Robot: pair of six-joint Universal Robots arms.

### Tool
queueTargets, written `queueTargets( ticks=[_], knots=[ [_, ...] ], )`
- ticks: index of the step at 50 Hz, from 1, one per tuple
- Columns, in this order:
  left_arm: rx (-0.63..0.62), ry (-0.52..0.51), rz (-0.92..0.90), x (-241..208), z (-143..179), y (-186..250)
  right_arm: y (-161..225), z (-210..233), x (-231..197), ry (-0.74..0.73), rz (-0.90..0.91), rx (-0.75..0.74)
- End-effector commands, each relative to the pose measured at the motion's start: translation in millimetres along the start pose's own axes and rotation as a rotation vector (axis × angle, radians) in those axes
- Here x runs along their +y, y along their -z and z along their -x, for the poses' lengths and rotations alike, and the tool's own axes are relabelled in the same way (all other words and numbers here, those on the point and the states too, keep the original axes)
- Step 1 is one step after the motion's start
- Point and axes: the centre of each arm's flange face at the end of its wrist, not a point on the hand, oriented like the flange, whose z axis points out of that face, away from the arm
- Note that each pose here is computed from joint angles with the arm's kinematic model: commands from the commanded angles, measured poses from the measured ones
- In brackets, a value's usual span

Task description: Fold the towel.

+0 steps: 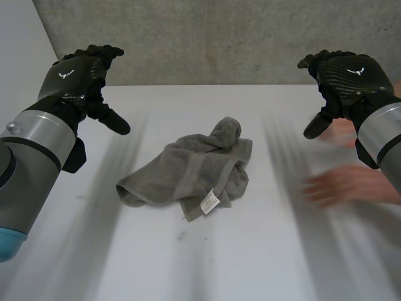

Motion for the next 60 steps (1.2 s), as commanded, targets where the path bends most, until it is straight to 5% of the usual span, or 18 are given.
queueTargets(
  ticks=[1, 12, 22, 39, 47, 60],
  knots=[
    [0.000, 0.000, 0.000, 0, 0, 0, 0, 0, 0, 0.000, 0.000, 0.001],
    [-0.001, -0.003, 0.013, 4, 0, -3, -6, 5, 12, 0.009, 0.037, -0.036],
    [-0.091, -0.007, 0.056, 18, 30, -23, 0, 47, 26, 0.177, 0.057, -0.213],
    [-0.070, 0.034, 0.332, 111, 75, -56, -13, 124, 75, 0.080, 0.125, -0.420],
    [-0.071, 0.043, 0.371, 125, 79, -56, -13, 153, 107, 0.156, 0.135, -0.486],
    [-0.073, 0.033, 0.406, 138, 81, -57, -15, 188, 125, 0.025, 0.087, -0.522]
  ],
)
